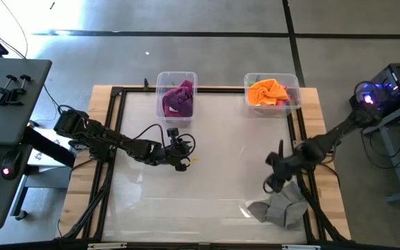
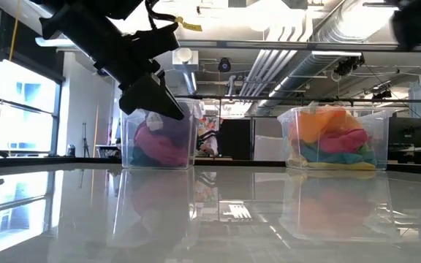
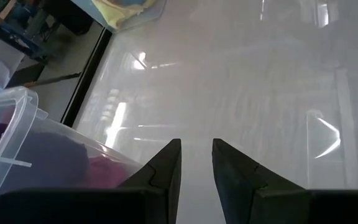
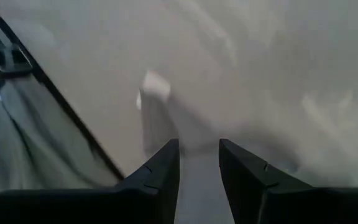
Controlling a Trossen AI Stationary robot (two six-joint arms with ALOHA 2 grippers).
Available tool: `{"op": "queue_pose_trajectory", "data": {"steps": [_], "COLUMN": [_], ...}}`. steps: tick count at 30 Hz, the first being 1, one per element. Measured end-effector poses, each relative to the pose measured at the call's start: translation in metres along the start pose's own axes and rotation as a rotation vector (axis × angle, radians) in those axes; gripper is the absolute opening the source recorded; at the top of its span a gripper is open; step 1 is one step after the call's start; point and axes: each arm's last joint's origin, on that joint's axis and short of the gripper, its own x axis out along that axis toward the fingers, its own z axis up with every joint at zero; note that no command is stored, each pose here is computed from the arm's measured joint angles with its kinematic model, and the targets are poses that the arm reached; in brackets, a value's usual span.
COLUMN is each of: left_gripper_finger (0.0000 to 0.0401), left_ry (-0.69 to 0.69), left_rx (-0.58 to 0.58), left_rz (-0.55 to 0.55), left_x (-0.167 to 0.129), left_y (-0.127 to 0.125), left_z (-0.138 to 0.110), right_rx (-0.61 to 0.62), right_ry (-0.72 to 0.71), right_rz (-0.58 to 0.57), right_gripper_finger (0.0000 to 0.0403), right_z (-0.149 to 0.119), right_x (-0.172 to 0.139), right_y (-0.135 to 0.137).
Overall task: Sort towels by color in basket
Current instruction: Put the gray towel into the left transparent bin
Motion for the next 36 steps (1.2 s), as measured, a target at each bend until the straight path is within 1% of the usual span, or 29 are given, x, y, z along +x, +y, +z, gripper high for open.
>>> {"op": "queue_pose_trajectory", "data": {"steps": [2,5,9,11,14,16,18,20,24,26,27,30,31,33,35,36], "left_gripper_finger": [0.0078,0.0078,0.0078,0.0078,0.0078,0.0078,0.0078,0.0078,0.0078,0.0078,0.0078,0.0078,0.0078,0.0078,0.0078,0.0078], "left_ry": [-0.002,-0.016,-0.022,-0.022,-0.026,-0.029,-0.024,-0.029,-0.055,-0.069,-0.074,-0.103,-0.121,-0.161,-0.207,-0.233], "left_rx": [0.004,0.01,0.014,0.014,0.01,0.008,0.012,0.007,-0.014,-0.025,-0.028,-0.047,-0.059,-0.081,-0.093,-0.097], "left_rz": [0.0,0.002,-0.002,-0.002,-0.001,-0.001,-0.003,-0.003,0.0,-0.005,-0.011,-0.037,-0.047,-0.062,-0.095,-0.115], "left_x": [0.0,0.0,0.0,0.0,0.0,0.001,0.001,0.001,0.002,0.002,0.002,0.002,0.002,0.001,0.001,0.0], "left_y": [0.0,0.0,0.0,0.0,0.0,-0.001,-0.001,-0.002,-0.003,-0.003,-0.004,-0.004,-0.004,-0.004,-0.004,-0.004], "left_z": [0.0,0.002,0.002,0.003,0.002,-0.001,-0.004,-0.006,-0.01,-0.011,-0.012,-0.01,-0.008,-0.003,0.001,0.003], "right_rx": [0.045,0.091,0.139,0.185,0.283,0.281,0.229,0.199,0.146,0.097,0.066,-0.069,-0.128,-0.241,-0.355,-0.413], "right_ry": [0.072,0.121,0.178,0.233,0.344,0.396,0.418,0.425,0.449,0.463,0.48,0.495,0.483,0.395,0.206,0.069], "right_rz": [-0.01,-0.023,-0.054,-0.117,-0.242,-0.268,-0.246,-0.255,-0.366,-0.405,-0.405,-0.353,-0.317,-0.257,-0.251,-0.284], "right_gripper_finger": [0.0106,0.0113,0.0145,0.0168,0.0198,0.0207,0.0209,0.0207,0.0192,0.0174,0.0162,0.0116,0.0098,0.0063,0.0029,0.0017], "right_z": [-0.011,-0.024,-0.034,-0.038,-0.043,-0.045,-0.046,-0.046,-0.048,-0.048,-0.049,-0.047,-0.045,-0.036,-0.02,-0.01], "right_x": [0.005,0.012,0.026,0.035,0.051,0.063,0.075,0.088,0.109,0.12,0.124,0.137,0.141,0.144,0.142,0.139], "right_y": [0.004,0.01,0.017,0.017,0.015,0.018,0.023,0.025,0.017,0.014,0.013,0.016,0.018,0.023,0.025,0.025]}}
